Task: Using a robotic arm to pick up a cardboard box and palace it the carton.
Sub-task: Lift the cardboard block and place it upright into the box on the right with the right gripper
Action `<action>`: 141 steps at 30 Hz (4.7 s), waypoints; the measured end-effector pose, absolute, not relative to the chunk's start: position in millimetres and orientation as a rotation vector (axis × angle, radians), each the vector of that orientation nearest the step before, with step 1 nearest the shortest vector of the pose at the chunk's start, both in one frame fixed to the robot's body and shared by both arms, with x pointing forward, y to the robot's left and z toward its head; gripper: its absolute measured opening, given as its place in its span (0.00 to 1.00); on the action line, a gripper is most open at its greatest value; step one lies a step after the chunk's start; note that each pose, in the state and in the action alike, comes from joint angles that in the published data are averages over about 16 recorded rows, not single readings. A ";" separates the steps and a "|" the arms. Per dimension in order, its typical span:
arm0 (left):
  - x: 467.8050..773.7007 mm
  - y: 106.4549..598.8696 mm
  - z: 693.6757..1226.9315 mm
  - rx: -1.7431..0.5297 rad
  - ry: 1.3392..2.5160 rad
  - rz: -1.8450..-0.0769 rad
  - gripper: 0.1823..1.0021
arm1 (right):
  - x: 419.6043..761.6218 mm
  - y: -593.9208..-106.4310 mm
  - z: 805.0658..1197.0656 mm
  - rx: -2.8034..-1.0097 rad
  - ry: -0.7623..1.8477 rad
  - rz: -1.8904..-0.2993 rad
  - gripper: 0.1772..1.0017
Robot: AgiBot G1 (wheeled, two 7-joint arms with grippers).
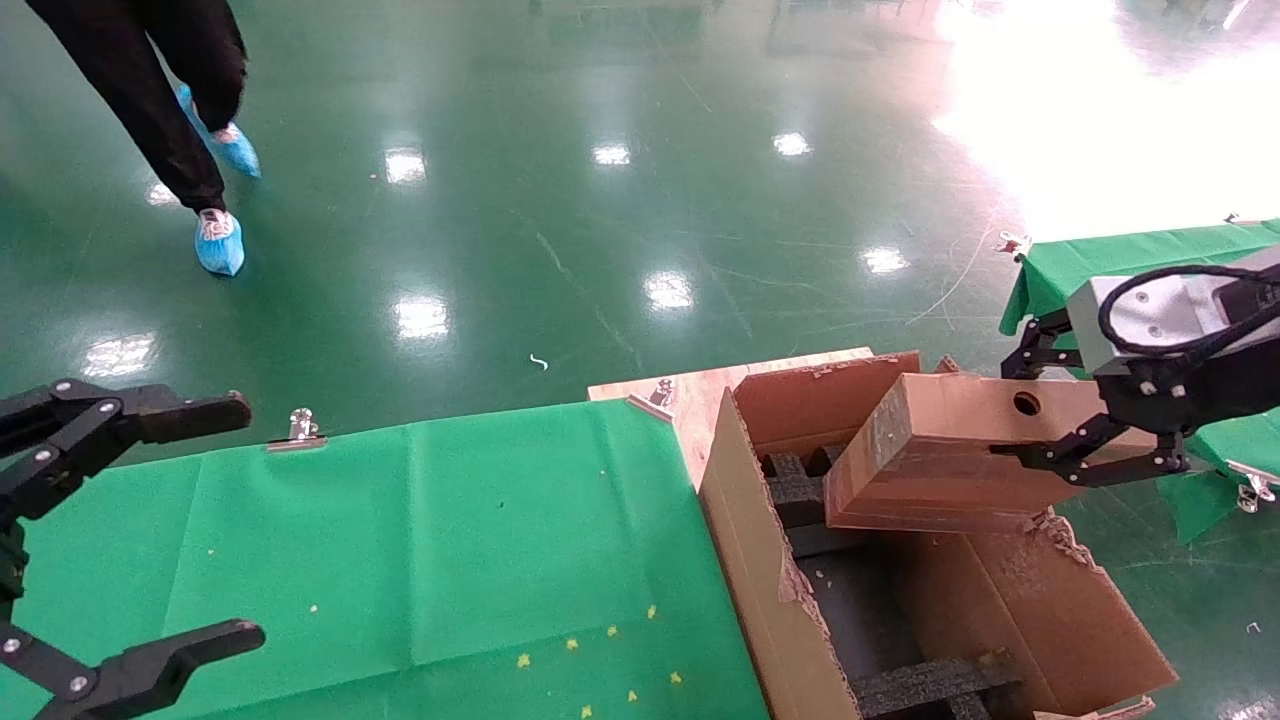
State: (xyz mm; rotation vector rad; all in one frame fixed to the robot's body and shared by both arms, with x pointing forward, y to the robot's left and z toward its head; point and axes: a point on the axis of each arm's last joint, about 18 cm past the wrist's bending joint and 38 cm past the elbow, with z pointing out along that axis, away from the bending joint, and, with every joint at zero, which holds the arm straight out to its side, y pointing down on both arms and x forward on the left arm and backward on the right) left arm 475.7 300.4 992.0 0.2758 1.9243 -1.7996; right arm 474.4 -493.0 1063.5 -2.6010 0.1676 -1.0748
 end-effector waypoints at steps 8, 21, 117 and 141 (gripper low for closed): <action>475.8 300.4 992.0 0.276 1.924 -1.800 1.00 | 479.1 -499.0 1051.0 -2.538 0.478 -1.053 0.26; 475.8 300.4 992.0 0.276 1.924 -1.800 1.00 | 470.5 -514.6 1022.3 -2.225 1.186 -0.969 0.26; 475.9 300.5 992.1 0.275 1.923 -1.800 1.00 | 551.3 -512.3 882.8 -1.796 1.772 -0.966 0.23; 475.9 300.5 992.1 0.275 1.923 -1.800 1.00 | 572.7 -501.1 844.1 -1.793 1.828 -0.971 0.22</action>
